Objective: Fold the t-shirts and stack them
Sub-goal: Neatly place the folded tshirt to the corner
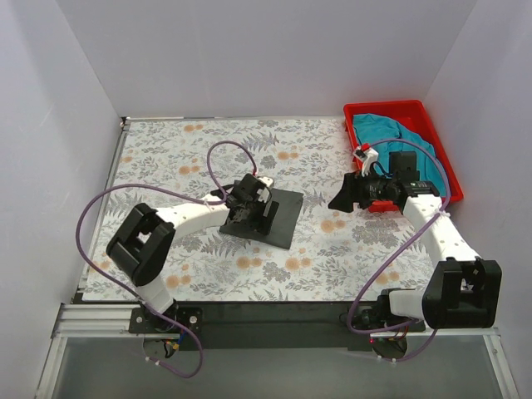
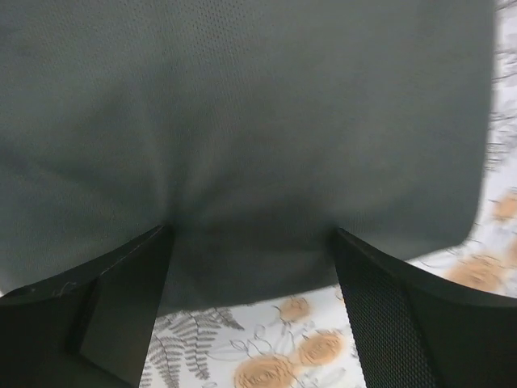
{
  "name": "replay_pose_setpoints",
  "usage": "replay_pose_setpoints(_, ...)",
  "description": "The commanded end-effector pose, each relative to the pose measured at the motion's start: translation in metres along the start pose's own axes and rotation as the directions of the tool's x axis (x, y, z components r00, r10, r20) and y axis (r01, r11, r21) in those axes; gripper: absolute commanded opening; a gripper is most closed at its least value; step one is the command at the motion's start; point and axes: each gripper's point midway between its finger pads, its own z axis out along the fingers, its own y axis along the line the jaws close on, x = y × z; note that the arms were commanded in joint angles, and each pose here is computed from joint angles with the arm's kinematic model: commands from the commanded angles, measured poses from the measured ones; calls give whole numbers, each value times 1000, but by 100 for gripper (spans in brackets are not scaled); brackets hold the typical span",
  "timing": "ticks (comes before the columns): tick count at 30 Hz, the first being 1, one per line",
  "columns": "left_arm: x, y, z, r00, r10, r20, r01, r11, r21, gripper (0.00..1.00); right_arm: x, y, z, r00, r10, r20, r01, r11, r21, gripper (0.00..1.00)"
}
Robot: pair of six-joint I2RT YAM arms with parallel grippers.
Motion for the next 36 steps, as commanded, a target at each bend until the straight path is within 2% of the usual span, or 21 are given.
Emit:
replay_pose_setpoints(1, -4, 19, 7, 999, 48, 9, -47, 991, -125, 79, 3, -7, -7, 1000, -13, 3, 13, 999, 36, 84)
replay_pose_setpoints(4, 16, 35, 28, 996, 49, -71, -60, 983, -172, 80, 8, -11, -7, 1000, -8, -8, 9, 999, 52, 85)
replay_pose_setpoints(6, 25, 59, 37, 993, -1, -116, -23, 979, -205, 79, 9, -14, -7, 1000, -12, -13, 12, 998, 61, 86)
replay_pose_setpoints(10, 25, 113, 38, 985, -103, -136, 63, 961, -269, 78, 11, -20, -6, 999, -22, -28, 24, 996, 81, 87)
replay_pose_setpoints(11, 22, 138, 34, 980, -158, -123, 116, 949, -294, 77, 12, -21, -6, 999, -25, -32, 27, 996, 83, 87)
replay_pose_setpoints(14, 20, 189, 25, 972, -205, -115, 155, 926, -343, 77, 14, -25, -5, 999, -20, -45, 23, 996, 87, 88)
replay_pose_setpoints(16, 19, 214, 22, 972, -202, -116, 151, 925, -349, 77, 15, -26, -4, 998, -23, -51, 27, 996, 90, 88)
replay_pose_setpoints(21, 18, 306, 6, 974, -189, -123, 134, 923, -361, 77, 18, -30, -4, 998, -23, -66, 30, 995, 99, 89)
replay_pose_setpoints(25, 40, 377, -1, 959, -234, -160, 155, 904, -398, 77, 19, -32, -4, 997, -26, -73, 34, 994, 107, 89)
replay_pose_setpoints(30, 39, 418, 4, 969, -186, -165, 110, 915, -388, 75, 19, -34, -4, 996, -26, -82, 35, 993, 111, 90)
replay_pose_setpoints(36, 42, 443, 10, 978, -97, -184, 20, 925, -378, 74, 18, -36, -4, 995, -28, -92, 39, 992, 117, 91)
